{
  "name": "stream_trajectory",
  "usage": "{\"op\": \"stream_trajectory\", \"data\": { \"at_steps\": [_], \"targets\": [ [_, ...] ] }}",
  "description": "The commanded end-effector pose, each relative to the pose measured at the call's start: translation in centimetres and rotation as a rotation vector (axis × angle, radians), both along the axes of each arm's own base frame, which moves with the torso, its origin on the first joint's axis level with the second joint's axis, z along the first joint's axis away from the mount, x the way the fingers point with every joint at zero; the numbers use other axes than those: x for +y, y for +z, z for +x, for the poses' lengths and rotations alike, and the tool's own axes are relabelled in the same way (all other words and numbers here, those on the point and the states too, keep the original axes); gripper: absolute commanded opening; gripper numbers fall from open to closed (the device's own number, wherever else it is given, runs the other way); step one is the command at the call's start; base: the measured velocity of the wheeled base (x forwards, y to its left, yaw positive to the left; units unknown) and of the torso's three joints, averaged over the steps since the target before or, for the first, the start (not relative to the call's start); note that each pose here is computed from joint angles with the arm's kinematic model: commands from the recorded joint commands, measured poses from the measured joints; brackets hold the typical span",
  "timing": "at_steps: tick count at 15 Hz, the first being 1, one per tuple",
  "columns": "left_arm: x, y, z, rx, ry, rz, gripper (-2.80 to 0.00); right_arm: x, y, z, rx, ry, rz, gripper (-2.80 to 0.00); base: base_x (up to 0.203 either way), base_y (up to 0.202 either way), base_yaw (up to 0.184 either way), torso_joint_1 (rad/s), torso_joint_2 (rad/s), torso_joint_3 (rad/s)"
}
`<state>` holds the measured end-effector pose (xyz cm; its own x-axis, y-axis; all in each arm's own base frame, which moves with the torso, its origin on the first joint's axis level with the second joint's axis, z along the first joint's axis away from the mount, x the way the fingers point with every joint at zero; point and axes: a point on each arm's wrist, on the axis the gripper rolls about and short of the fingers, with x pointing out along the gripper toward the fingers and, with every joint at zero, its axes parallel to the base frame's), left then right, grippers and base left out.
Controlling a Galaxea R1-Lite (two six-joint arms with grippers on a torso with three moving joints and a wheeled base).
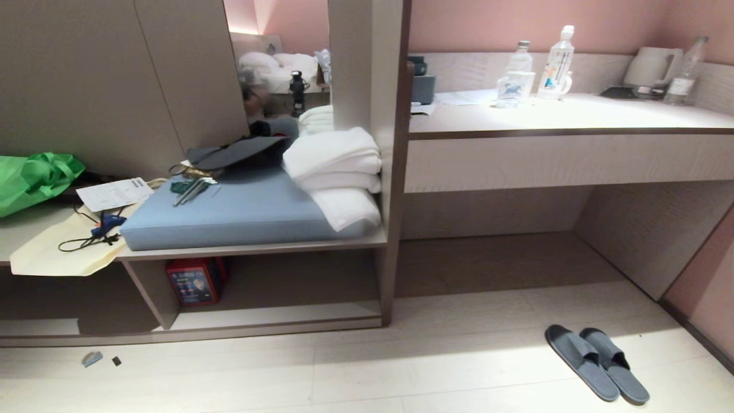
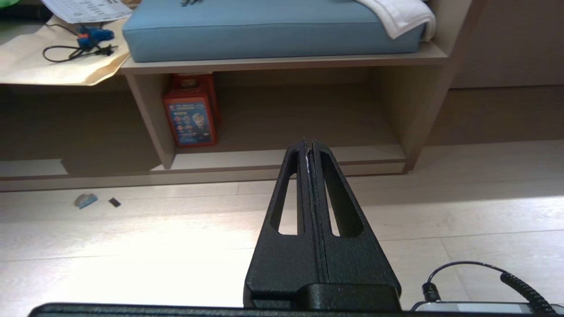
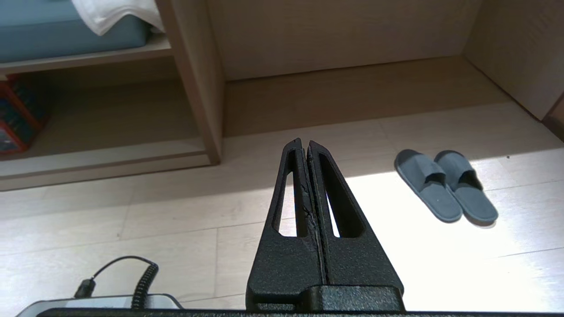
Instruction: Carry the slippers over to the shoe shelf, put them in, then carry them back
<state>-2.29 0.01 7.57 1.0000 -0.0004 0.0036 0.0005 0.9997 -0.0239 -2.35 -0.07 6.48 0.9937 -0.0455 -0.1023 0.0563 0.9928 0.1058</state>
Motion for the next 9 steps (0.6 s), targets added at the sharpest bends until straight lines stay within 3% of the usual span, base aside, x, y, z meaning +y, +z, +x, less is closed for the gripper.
{"op": "stream_trajectory", "data": {
  "at_steps": [1,9],
  "targets": [
    [0.00,0.00,-0.01,-0.001,0.000,-0.001,-2.80,0.00,-0.04,0.01,0.003,0.000,0.000,-2.80,0.000,0.200,-0.001,0.005,0.00,0.002],
    [0.00,0.00,-0.01,-0.001,0.000,-0.001,-2.80,0.00,0.00,0.01,0.002,0.000,0.000,-2.80,0.000,0.195,-0.002,0.000,0.00,0.003]
  ]
}}
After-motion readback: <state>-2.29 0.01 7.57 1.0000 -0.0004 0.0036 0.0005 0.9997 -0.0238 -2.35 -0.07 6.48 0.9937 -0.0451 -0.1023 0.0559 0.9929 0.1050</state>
